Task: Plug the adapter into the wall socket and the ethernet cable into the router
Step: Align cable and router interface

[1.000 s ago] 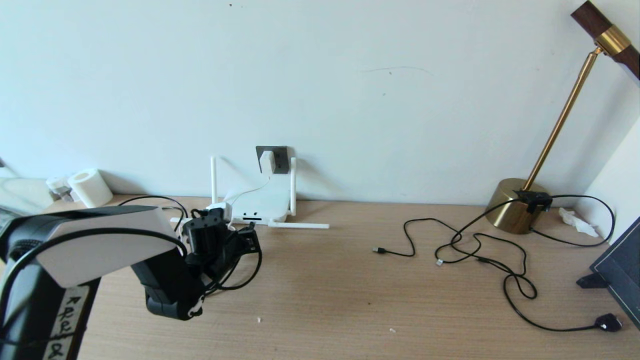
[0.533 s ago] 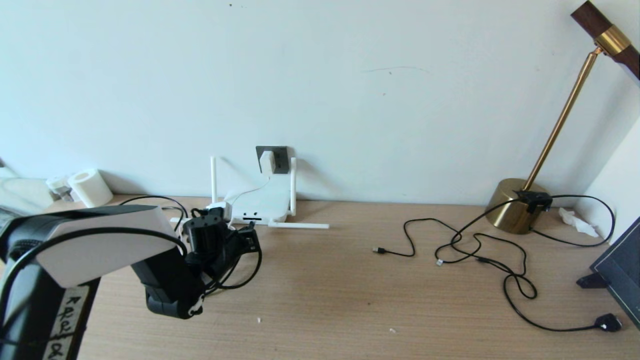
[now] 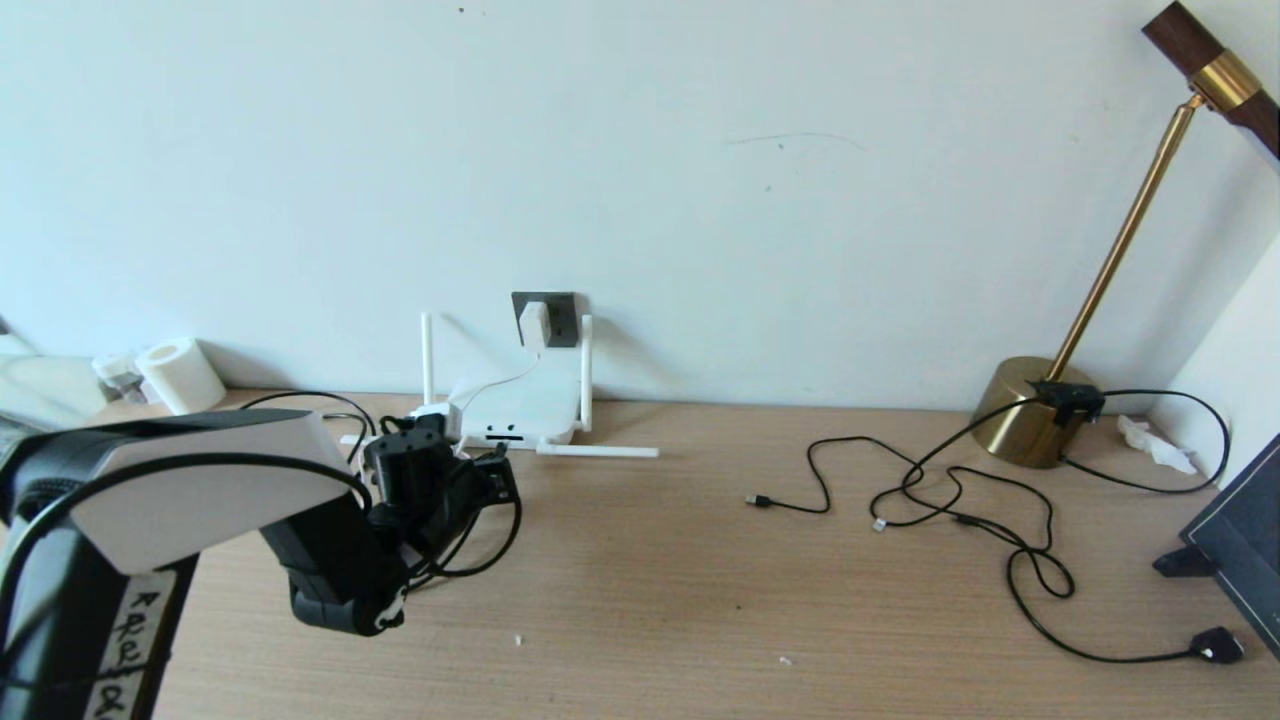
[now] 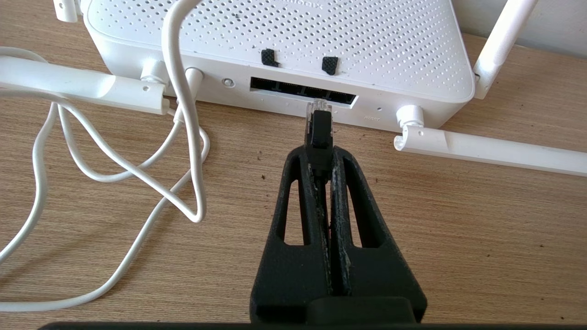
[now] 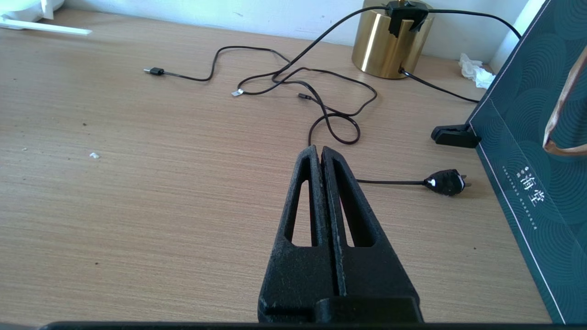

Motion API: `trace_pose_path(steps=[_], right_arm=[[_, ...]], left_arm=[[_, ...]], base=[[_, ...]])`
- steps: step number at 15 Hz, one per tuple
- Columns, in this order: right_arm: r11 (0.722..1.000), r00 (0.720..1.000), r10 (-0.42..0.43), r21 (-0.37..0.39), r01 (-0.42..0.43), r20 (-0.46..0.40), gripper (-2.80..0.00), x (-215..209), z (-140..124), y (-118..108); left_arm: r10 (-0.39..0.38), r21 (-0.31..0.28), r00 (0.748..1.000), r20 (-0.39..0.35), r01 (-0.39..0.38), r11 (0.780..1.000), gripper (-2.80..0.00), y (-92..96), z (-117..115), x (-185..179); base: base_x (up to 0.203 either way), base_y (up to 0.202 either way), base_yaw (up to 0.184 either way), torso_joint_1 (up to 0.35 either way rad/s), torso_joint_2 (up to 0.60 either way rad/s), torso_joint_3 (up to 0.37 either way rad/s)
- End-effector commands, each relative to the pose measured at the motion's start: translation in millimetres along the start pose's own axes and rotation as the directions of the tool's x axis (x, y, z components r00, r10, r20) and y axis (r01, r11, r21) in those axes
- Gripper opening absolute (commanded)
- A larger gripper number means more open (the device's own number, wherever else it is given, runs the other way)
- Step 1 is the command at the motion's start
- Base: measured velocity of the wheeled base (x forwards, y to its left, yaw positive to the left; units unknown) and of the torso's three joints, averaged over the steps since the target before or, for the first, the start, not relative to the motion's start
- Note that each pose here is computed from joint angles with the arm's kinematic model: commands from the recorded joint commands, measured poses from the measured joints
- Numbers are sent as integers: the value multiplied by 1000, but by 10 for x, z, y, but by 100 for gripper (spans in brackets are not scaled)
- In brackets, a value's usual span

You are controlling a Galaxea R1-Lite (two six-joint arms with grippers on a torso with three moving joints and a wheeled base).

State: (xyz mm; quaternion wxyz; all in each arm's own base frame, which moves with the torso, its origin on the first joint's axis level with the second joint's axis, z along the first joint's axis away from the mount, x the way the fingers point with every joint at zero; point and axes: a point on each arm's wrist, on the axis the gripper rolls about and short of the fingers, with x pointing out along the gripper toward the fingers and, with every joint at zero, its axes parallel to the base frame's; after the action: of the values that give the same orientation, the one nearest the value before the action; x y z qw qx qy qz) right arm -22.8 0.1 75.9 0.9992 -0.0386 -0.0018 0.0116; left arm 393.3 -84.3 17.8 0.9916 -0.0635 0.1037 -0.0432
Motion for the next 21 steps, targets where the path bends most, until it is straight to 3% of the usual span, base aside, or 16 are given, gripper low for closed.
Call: trace_pose_path(steps=[1, 21], right_arm=[[1000, 1000, 1, -1, -1, 0, -280, 0, -1, 0], [1000, 1000, 1, -1, -1, 1, -280, 0, 0, 0]], left_arm=[[0, -2, 1000, 7, 0, 1000, -280, -2, 4, 4], [2, -2, 1000, 3, -2, 1000, -280, 1, 11, 74]], base=[[0, 0, 0, 0, 0, 0], [0, 0, 0, 0, 0, 0]])
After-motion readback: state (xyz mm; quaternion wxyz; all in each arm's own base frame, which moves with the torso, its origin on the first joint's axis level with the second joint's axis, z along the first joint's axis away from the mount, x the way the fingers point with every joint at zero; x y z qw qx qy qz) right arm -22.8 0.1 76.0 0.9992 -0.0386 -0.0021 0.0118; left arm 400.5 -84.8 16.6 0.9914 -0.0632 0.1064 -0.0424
